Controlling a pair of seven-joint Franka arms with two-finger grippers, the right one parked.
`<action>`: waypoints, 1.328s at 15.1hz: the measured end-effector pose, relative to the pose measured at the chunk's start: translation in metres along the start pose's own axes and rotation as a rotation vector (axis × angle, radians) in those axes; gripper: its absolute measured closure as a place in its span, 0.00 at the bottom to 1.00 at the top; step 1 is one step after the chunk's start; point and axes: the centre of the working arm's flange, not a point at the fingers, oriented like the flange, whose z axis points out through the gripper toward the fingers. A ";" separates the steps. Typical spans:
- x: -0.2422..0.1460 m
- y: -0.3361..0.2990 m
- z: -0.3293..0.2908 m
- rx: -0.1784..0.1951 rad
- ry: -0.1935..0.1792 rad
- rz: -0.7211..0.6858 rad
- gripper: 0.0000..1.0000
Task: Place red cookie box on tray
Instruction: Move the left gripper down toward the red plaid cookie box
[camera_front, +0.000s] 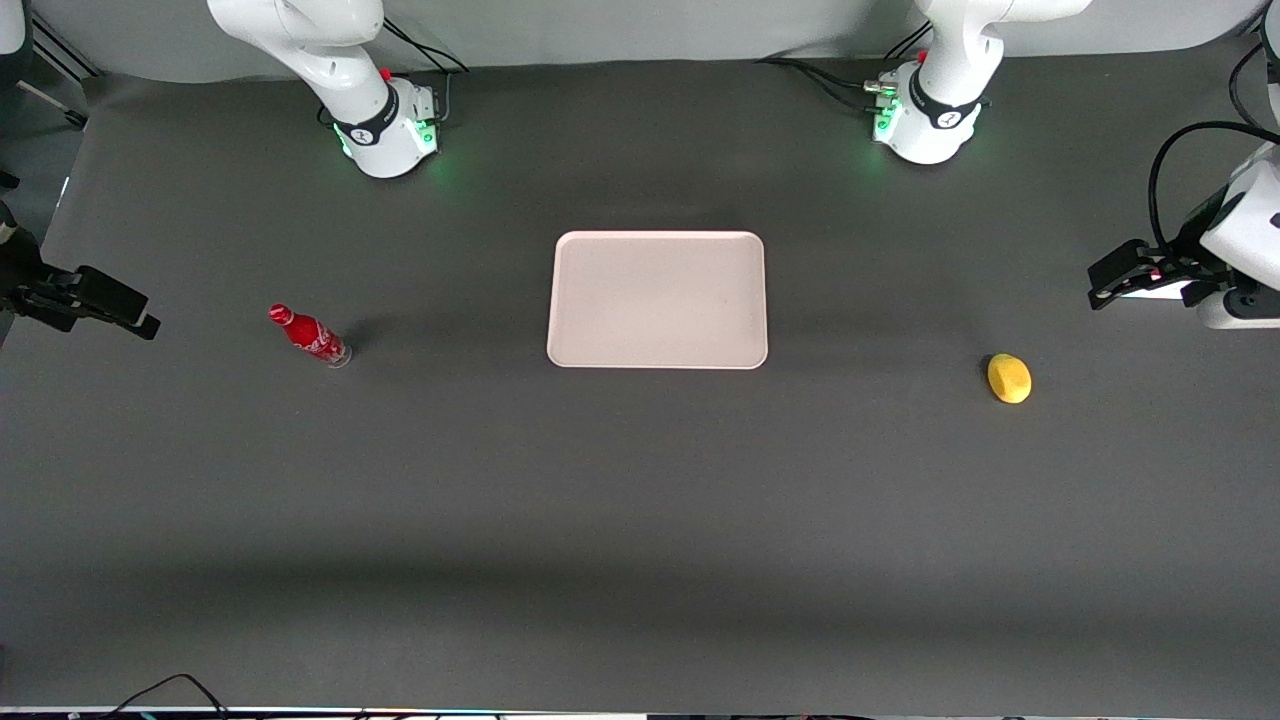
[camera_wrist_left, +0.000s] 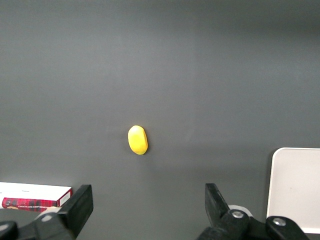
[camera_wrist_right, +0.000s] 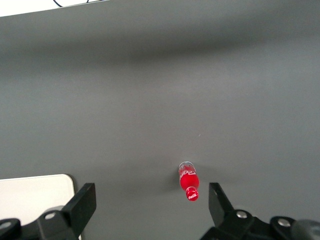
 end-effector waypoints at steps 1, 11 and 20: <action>0.000 0.000 0.000 0.000 0.000 0.000 0.00; 0.003 0.000 0.006 0.003 -0.011 -0.001 0.00; -0.002 0.000 0.016 0.003 -0.084 0.114 0.00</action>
